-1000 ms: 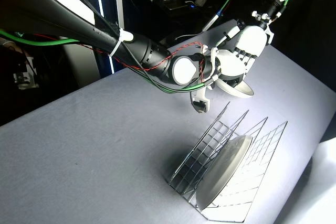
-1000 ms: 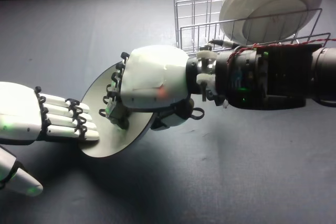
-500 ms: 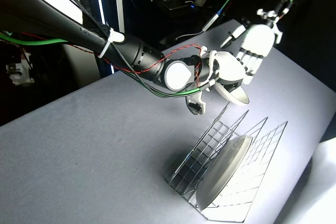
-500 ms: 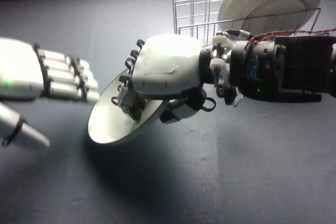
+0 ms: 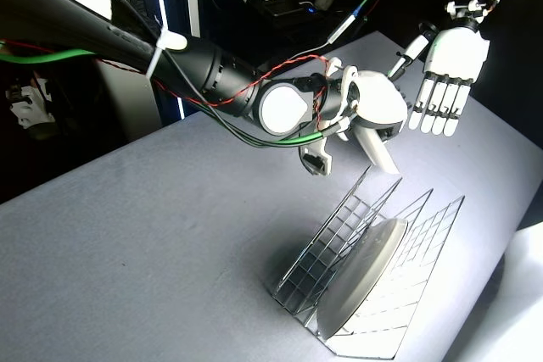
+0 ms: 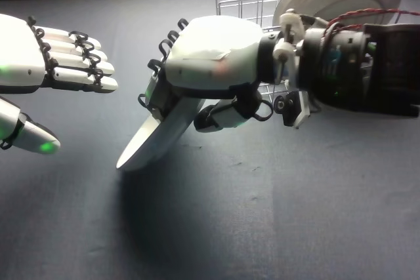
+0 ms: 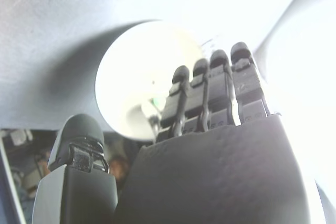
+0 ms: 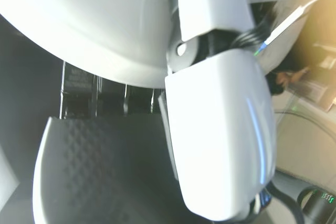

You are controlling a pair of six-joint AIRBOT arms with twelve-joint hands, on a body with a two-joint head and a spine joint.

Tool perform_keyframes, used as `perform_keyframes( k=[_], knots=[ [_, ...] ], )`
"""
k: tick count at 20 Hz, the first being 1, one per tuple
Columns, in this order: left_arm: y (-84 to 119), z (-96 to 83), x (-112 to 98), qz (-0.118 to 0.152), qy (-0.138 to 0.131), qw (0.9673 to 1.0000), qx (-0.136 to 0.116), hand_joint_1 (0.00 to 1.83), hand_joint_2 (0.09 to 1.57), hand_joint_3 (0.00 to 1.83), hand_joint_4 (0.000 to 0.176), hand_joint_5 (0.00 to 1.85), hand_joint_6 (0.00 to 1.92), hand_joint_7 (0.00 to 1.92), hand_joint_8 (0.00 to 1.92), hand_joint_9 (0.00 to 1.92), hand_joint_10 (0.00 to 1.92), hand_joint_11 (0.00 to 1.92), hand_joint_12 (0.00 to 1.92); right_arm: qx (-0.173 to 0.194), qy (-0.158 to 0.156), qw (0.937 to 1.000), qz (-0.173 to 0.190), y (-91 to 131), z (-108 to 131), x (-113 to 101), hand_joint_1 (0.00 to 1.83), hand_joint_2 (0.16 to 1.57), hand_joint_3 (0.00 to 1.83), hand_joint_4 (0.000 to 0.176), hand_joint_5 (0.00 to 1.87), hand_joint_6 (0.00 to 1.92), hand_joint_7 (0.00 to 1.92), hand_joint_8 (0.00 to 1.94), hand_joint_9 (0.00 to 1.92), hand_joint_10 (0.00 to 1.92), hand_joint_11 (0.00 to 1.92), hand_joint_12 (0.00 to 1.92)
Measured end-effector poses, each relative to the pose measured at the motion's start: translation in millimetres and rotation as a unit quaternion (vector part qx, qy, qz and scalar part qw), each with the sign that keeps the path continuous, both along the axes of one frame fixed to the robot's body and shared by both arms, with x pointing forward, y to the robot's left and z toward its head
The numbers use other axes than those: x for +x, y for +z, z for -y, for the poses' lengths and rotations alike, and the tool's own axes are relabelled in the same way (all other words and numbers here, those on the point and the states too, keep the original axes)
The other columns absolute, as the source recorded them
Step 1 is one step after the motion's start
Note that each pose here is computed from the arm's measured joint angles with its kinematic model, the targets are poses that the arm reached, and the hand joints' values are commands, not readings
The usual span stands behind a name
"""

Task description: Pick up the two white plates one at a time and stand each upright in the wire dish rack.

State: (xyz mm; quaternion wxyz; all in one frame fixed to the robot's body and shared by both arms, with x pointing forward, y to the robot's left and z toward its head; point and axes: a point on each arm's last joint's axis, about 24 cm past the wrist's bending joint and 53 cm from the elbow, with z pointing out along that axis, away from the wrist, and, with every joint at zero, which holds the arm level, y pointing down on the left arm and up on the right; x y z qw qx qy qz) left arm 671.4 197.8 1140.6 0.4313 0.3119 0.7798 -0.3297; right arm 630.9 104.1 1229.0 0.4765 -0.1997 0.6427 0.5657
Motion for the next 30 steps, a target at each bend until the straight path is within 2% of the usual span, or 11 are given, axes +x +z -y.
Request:
perform_keyframes(
  k=[6,7,11,14,18,23,24,25,27,30],
  knots=[
    [-2.4,-12.9,12.0,0.010,0.026,0.9995,0.016,0.00,1.21,0.00,0.000,0.06,0.01,0.02,0.01,0.00,0.00,0.00,0.00,0.030,0.003,0.9993,-0.020,25.6,11.7,-17.7,1.49,1.06,0.00,0.000,0.99,0.85,1.10,0.65,1.03,0.88,0.92,1.45],
    [-2.5,-12.9,12.0,0.010,0.026,0.9995,0.016,0.00,1.20,0.00,0.000,0.05,0.01,0.01,0.00,0.00,0.00,0.00,0.00,0.037,0.001,0.9989,-0.028,30.5,14.2,-19.1,1.50,1.06,0.00,0.000,1.01,0.82,1.11,0.62,1.05,0.85,0.93,1.43],
    [-3.5,-13.4,12.6,0.011,0.027,0.9994,0.019,0.00,1.20,0.00,0.000,0.03,0.00,0.00,0.00,0.00,0.00,0.00,0.00,0.056,-0.004,0.9979,-0.032,48.6,22.8,-20.3,1.49,1.07,0.00,0.000,0.99,0.85,1.07,0.68,1.03,0.90,0.91,1.46],
    [-5.6,-15.7,13.8,0.012,0.030,0.9991,0.025,0.00,1.20,0.00,0.000,0.03,0.00,0.00,0.00,0.00,0.00,0.00,0.00,0.085,-0.013,0.9942,-0.064,60.8,31.3,-19.8,1.49,1.07,0.00,0.000,0.99,0.87,1.07,0.69,1.00,0.92,0.91,1.47],
    [-7.3,-17.0,14.8,0.013,0.033,0.9989,0.029,0.00,1.19,0.00,0.000,0.04,0.00,0.02,0.01,0.00,0.00,0.00,0.00,0.129,-0.022,0.9857,-0.107,75.1,44.2,-19.8,1.49,1.07,0.00,0.000,0.98,0.88,1.05,0.72,1.01,0.91,0.92,1.46],
    [-13.4,-19.0,15.0,0.014,0.035,0.9984,0.043,0.00,1.19,0.00,0.000,0.04,0.00,0.01,0.00,0.00,0.00,0.00,0.00,0.191,-0.057,0.9624,-0.185,89.6,73.4,-3.3,1.49,1.07,0.00,0.000,0.99,0.86,1.07,0.73,1.01,0.89,0.90,1.48],
    [-14.5,-19.2,14.6,0.013,0.035,0.9983,0.043,0.00,1.19,0.00,0.000,0.06,0.01,0.04,0.01,0.01,0.01,0.00,0.00,0.206,-0.062,0.9564,-0.197,95.1,77.6,0.4,1.49,1.08,0.00,0.000,0.97,0.91,1.06,0.75,0.98,0.93,0.89,1.49],
    [-15.3,-20.2,14.8,0.013,0.036,0.9982,0.046,0.00,1.19,0.00,0.000,0.06,0.01,0.03,0.01,0.00,0.00,0.00,0.00,0.227,-0.067,0.9477,-0.215,102.8,82.5,5.4,1.49,1.08,0.00,0.000,0.96,0.91,1.05,0.77,0.98,0.94,0.89,1.49],
    [-17.7,-20.3,14.0,0.013,0.034,0.9980,0.051,0.00,1.19,0.00,0.000,0.05,0.00,0.03,0.00,0.00,0.00,0.00,0.00,0.249,-0.069,0.9382,-0.230,113.2,86.8,9.7,1.49,1.08,0.00,0.000,0.95,0.90,1.04,0.79,1.00,0.93,0.89,1.50],
    [-20.1,-16.5,11.1,0.013,0.028,0.9980,0.055,0.00,1.19,0.00,0.000,0.05,0.00,0.01,0.00,0.00,0.00,0.00,0.00,0.281,-0.076,0.9192,-0.265,124.7,95.1,17.4,1.49,1.07,0.00,0.000,0.98,0.85,1.06,0.71,1.04,0.88,0.92,1.46]
  ],
)
